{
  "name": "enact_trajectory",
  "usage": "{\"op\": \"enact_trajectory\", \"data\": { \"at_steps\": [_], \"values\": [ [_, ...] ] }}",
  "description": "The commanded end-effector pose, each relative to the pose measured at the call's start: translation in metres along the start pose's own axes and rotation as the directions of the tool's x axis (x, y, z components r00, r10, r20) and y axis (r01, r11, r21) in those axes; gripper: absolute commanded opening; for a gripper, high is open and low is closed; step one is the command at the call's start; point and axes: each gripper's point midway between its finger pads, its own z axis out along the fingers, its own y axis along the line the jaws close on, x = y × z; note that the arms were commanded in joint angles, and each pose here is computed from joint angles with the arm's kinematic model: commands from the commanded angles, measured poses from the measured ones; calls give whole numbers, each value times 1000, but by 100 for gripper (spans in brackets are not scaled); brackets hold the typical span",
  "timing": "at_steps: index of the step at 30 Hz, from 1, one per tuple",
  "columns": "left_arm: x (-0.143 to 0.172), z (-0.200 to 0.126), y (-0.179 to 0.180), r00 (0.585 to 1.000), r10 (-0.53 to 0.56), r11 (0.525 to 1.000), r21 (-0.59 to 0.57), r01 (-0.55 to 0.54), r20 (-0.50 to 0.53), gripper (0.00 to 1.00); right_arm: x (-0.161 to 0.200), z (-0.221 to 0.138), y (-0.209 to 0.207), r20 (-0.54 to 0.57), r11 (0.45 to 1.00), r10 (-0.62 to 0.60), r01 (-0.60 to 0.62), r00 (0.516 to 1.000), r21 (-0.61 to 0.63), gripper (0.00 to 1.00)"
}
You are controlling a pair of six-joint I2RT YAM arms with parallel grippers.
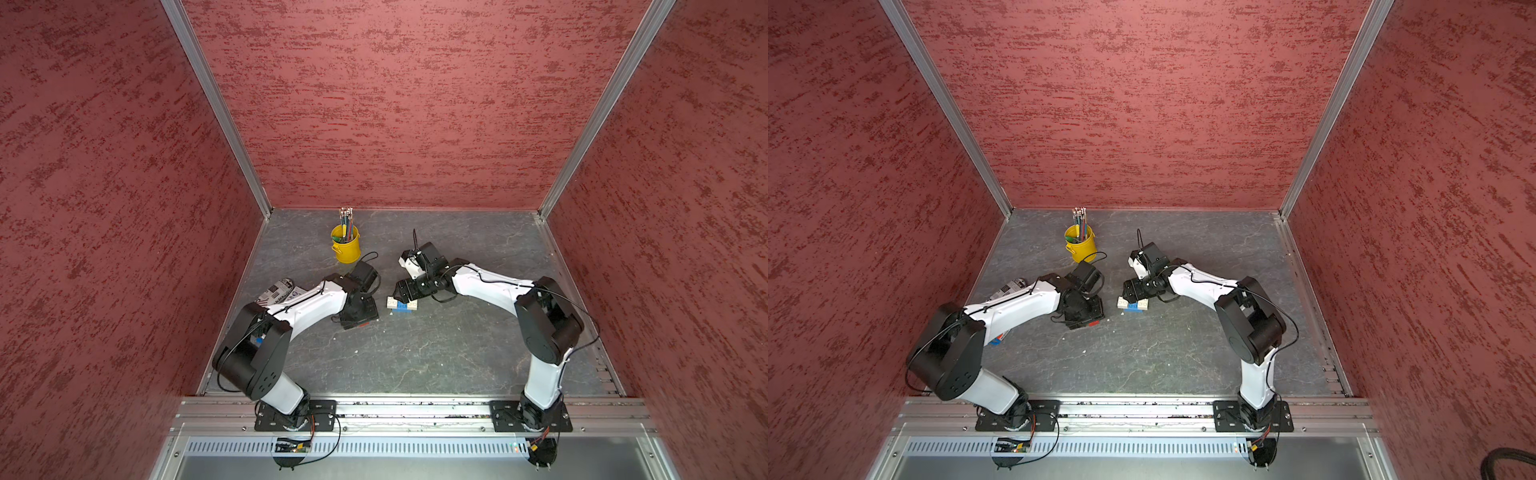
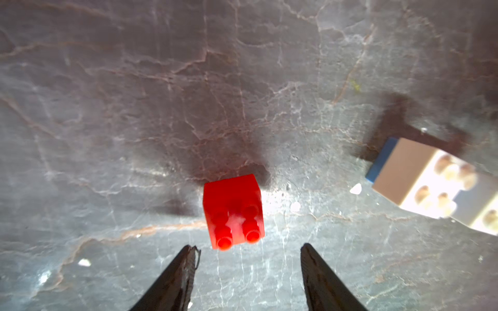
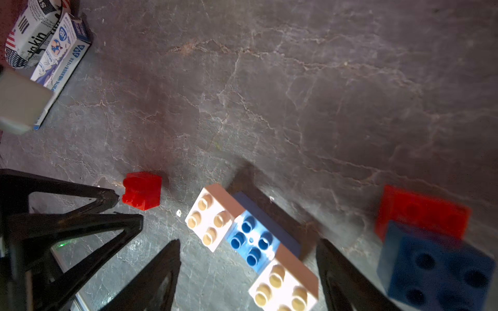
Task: Assemble the letter y with lego
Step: Pick up the lego brick from the center of the board.
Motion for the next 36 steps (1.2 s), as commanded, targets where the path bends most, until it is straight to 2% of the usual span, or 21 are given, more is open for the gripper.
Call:
{"op": "enact_trajectory", "data": {
  "at_steps": [1,7,15,20,26,32,36],
  "values": [
    [-3,-10,10,999,-36,999,4,36,25,64,-9,5,14,11,997,-38,38,999,-67,82],
    [-5,-17,24,997,-68,998,8,68,41,65,6,12,21,-40,991,-42,37,998,-128,82],
    [-2,-12,33,997,-75,997,-4,75,30,65,32,8,28,-109,992,-81,69,991,-109,79],
    [-2,-12,36,996,-78,997,-13,79,32,65,35,8,24,-114,994,-110,109,987,-11,77],
    [-1,-12,43,995,-90,996,-22,91,37,65,27,9,16,-106,977,-151,165,983,137,68],
    [4,-10,51,994,-105,994,-33,106,31,65,30,15,17,-144,956,-194,220,970,192,57],
    [7,-7,57,993,-116,992,-45,117,27,64,32,19,17,-158,951,-204,234,966,203,56]
  ]
}}
